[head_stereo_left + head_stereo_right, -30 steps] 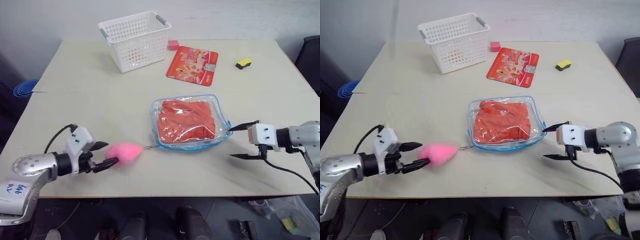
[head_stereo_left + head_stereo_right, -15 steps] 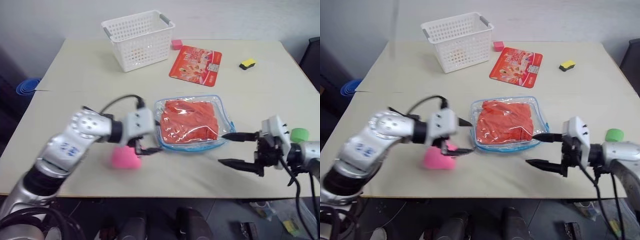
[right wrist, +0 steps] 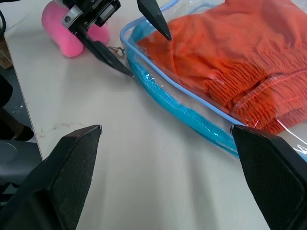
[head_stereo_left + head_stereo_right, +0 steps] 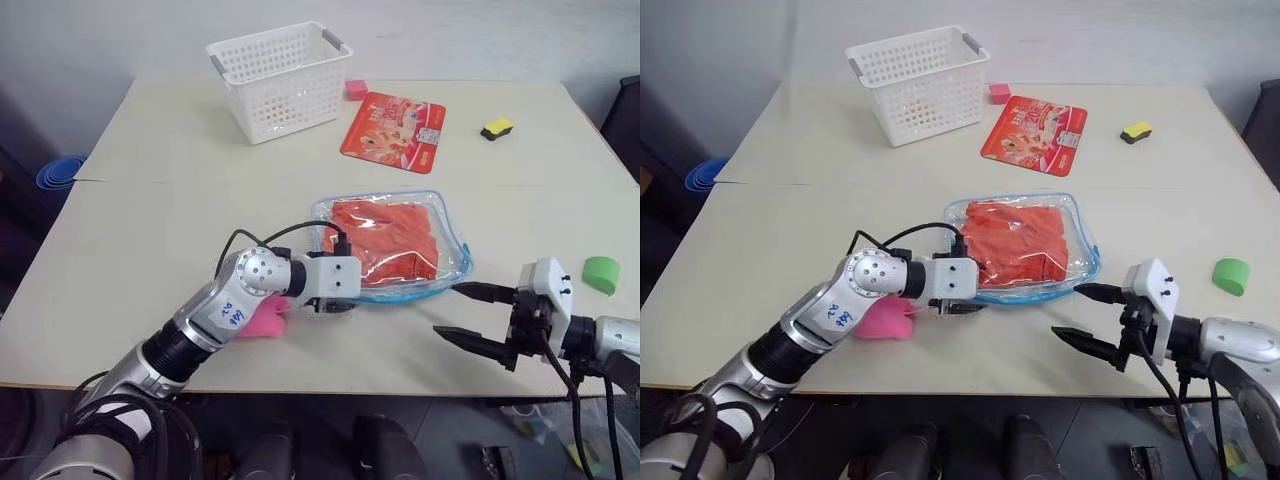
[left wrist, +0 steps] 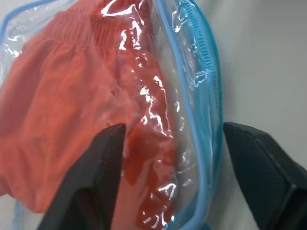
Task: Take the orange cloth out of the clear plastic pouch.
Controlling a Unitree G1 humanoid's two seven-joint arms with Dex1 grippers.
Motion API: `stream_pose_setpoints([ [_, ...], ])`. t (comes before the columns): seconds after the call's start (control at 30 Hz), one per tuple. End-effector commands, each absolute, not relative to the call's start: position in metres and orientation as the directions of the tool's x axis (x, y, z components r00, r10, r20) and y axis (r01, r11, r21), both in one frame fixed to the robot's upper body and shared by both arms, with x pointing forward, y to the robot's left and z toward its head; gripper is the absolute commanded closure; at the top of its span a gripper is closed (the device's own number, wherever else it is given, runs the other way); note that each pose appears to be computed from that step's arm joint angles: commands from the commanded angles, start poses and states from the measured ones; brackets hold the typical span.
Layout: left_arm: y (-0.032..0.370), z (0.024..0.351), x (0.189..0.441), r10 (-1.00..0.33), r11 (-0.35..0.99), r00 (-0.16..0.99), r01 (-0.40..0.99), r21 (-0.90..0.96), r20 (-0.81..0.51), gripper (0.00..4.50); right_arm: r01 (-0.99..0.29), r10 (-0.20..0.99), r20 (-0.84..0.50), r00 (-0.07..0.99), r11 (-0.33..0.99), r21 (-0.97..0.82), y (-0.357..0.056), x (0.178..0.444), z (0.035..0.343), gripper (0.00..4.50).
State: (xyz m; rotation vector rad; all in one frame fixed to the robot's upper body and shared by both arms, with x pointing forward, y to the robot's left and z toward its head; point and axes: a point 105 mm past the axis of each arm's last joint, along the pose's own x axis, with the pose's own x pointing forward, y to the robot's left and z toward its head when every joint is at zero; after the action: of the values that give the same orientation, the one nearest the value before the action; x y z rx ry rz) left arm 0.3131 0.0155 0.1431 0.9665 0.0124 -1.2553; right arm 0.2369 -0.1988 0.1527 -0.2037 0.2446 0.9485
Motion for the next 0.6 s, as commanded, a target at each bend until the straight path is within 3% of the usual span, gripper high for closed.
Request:
stream_pose_setpoints([
  [0.03,0.014,0.156,0.313,-0.810,0.005,0.379,0.768,0.641,-0.448,2.36,-0.816,0.774,-0.268,0.574,0.566,-0.117,-0.199,0.235,0.160,0.00],
  [0.27,0.016,0.156,0.311,-0.833,0.066,0.367,0.808,0.585,-0.414,4.49,-0.813,0.754,-0.305,0.582,0.556,-0.176,-0.202,0.236,0.154,0.00],
  [0.33,0.018,0.165,0.313,-0.854,0.121,0.374,0.819,0.561,-0.362,4.49,-0.813,0.748,-0.319,0.582,0.542,-0.212,-0.201,0.237,0.152,0.00],
  [0.43,0.025,0.185,0.315,-0.883,0.204,0.387,0.826,0.526,-0.265,4.50,-0.806,0.743,-0.316,0.590,0.517,-0.289,-0.194,0.243,0.151,0.58],
  [0.6,0.026,0.196,0.312,-0.905,0.275,0.382,0.862,0.425,-0.189,4.50,-0.800,0.773,-0.294,0.562,0.419,-0.429,-0.166,0.252,0.153,2.27],
])
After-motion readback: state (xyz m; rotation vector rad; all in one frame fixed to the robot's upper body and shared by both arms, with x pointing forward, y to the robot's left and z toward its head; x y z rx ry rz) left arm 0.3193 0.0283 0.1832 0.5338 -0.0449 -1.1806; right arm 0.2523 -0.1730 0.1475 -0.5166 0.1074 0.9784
